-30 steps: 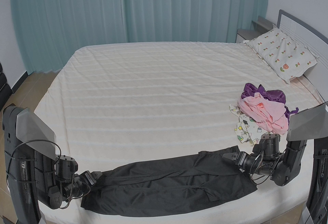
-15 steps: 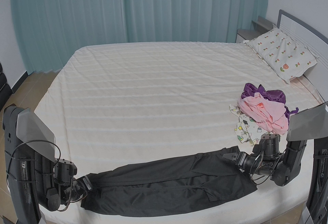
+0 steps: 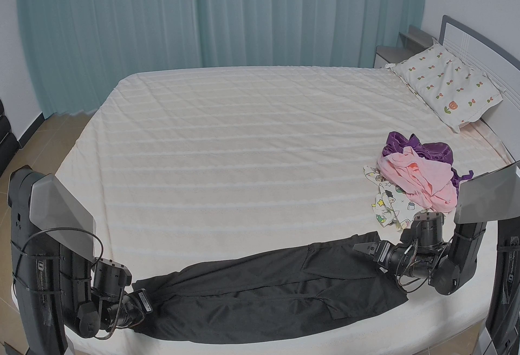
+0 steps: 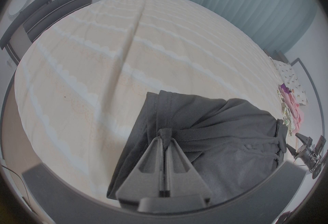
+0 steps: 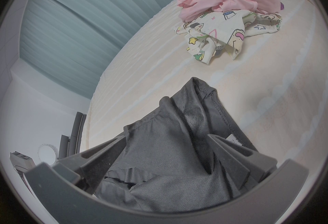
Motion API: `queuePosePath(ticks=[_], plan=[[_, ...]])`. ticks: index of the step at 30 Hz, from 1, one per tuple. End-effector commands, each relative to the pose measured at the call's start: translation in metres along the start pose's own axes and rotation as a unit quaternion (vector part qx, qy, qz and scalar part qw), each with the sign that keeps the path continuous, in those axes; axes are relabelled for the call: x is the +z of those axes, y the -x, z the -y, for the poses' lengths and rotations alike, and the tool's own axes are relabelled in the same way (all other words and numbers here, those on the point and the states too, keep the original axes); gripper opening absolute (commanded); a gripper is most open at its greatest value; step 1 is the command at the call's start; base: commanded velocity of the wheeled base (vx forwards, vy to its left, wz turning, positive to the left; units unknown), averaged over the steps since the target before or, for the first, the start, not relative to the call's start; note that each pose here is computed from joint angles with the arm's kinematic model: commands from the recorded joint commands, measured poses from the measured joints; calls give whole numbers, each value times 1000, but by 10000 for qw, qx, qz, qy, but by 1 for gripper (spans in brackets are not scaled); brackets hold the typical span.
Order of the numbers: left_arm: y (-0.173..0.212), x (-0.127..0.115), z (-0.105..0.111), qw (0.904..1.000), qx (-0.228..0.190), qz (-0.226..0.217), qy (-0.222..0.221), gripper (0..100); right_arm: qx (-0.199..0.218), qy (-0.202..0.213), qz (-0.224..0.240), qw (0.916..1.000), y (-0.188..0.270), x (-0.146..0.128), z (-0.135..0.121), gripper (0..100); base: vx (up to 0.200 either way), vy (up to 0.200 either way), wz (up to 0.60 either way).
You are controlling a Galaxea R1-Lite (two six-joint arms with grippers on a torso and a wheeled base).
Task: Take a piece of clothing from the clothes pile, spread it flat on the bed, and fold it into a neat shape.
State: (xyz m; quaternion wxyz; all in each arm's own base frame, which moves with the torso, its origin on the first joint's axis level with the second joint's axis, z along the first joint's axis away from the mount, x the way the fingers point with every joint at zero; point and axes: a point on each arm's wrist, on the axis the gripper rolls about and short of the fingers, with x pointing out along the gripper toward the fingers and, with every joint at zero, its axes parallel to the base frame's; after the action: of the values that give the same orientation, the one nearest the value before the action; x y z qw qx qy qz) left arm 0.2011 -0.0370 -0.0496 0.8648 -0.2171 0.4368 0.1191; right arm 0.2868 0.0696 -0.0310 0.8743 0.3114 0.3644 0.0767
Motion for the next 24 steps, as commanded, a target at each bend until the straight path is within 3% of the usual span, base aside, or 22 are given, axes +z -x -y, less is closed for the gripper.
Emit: queuePosePath(ticks=[1, 5, 6, 10, 13, 15, 24], plan=[[3, -6, 1, 9999, 15, -124, -103, 0, -3, 0, -8, 10000, 0, 0, 0, 100, 0, 0, 0], [3, -8, 0, 9996, 65, -215, -158, 0, -3, 0, -8, 10000, 0, 0, 0, 100, 0, 0, 0], [3, -9, 0, 9996, 66, -223, -173, 100, -3, 0, -8, 10000, 0, 0, 0, 100, 0, 0, 0], [5, -13, 4, 9991, 49, -323, -268, 100, -3, 0, -8, 10000, 0, 0, 0, 100, 0, 0, 0], [11, -7, 7, 9995, -85, -159, -244, 100, 2, 1, -2, 10000, 0, 0, 0, 100, 0, 0, 0], [25, 9, 10, 9992, -328, 237, -38, 100, -2, -4, 3, 10000, 1, 0, 0, 100, 0, 0, 0], [28, 27, -1, 9978, -228, 614, 85, 100, -2, -19, 3, 10000, 1, 0, 0, 100, 0, 0, 0]])
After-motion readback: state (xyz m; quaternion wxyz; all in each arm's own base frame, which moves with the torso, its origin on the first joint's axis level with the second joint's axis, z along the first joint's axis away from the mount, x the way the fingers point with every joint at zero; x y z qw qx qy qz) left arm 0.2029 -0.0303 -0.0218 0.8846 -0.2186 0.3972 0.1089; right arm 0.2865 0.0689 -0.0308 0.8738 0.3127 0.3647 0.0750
